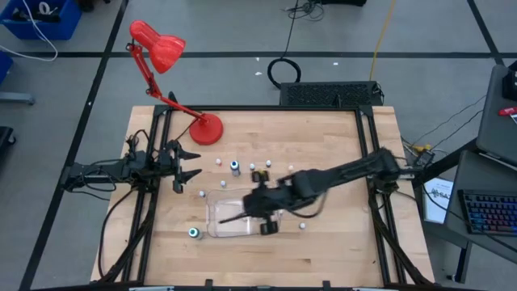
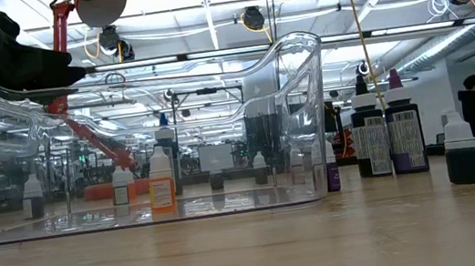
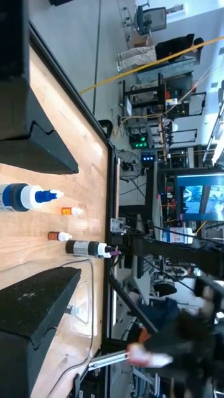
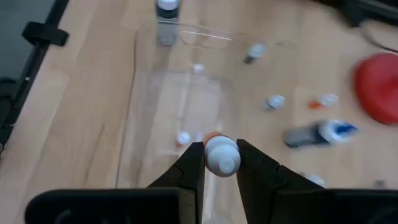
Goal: Pick & Place food coloring
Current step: Put the bottom small orange food coloring into the bin
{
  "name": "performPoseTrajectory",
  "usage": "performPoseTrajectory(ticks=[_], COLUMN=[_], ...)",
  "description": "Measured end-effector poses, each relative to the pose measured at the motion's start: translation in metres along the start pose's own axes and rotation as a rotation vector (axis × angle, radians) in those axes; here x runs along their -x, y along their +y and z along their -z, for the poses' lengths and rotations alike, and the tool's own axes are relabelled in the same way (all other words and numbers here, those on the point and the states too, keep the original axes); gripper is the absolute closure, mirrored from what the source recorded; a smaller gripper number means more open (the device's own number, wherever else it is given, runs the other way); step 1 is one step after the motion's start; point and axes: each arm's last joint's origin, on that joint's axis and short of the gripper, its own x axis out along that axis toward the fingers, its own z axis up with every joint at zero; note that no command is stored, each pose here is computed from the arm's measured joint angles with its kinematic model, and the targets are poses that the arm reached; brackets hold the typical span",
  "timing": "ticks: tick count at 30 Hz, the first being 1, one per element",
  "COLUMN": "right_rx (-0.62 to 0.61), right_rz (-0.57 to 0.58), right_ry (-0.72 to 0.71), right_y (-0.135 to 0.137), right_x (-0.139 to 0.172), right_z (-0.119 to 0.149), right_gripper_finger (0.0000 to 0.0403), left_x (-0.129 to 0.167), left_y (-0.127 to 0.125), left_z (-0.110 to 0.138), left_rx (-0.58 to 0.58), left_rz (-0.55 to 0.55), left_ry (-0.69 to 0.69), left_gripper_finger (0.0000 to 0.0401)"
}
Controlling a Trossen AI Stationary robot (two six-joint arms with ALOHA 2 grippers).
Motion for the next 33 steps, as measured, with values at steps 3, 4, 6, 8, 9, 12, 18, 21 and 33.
performPoseTrajectory(ticks=[3,4,6,8,9,12,18,21,33], right_rx=[0.001,-0.004,-0.016,-0.026,-0.03,-0.028,-0.038,-0.045,-0.063], right_rz=[-0.056,-0.072,-0.11,-0.134,-0.144,-0.145,-0.144,-0.143,-0.141], right_ry=[0.042,0.062,0.092,0.13,0.144,0.211,0.283,0.293,0.31], right_y=[-0.009,-0.012,-0.017,-0.02,-0.021,-0.022,-0.02,-0.018,-0.014], right_x=[-0.03,-0.04,-0.059,-0.076,-0.083,-0.097,-0.118,-0.128,-0.146], right_z=[0.001,0.003,0.006,0.012,0.014,0.022,0.036,0.045,0.064], right_gripper_finger=[0.0345,0.0345,0.0345,0.0345,0.0345,0.0345,0.0345,0.0345,0.0345], left_x=[0.0,0.0,0.0,0.0,0.0,0.0,0.0,0.0,0.0], left_y=[0.0,0.0,0.0,0.0,0.0,0.0,0.0,0.0,0.0], left_z=[0.0,0.0,0.0,0.0,0.0,0.0,0.0,0.0,0.0], left_rx=[0.0,0.0,0.0,0.0,0.0,0.0,0.0,0.0,0.0], left_rz=[0.0,0.0,0.0,0.0,0.0,0.0,0.0,0.0,0.0], left_ry=[0.0,0.0,-0.001,0.0,0.0,0.0,0.0,0.0,0.0], left_gripper_finger=[0.0144,0.0144,0.0144,0.0144,0.0144,0.0144,0.0144,0.0144,0.0144])
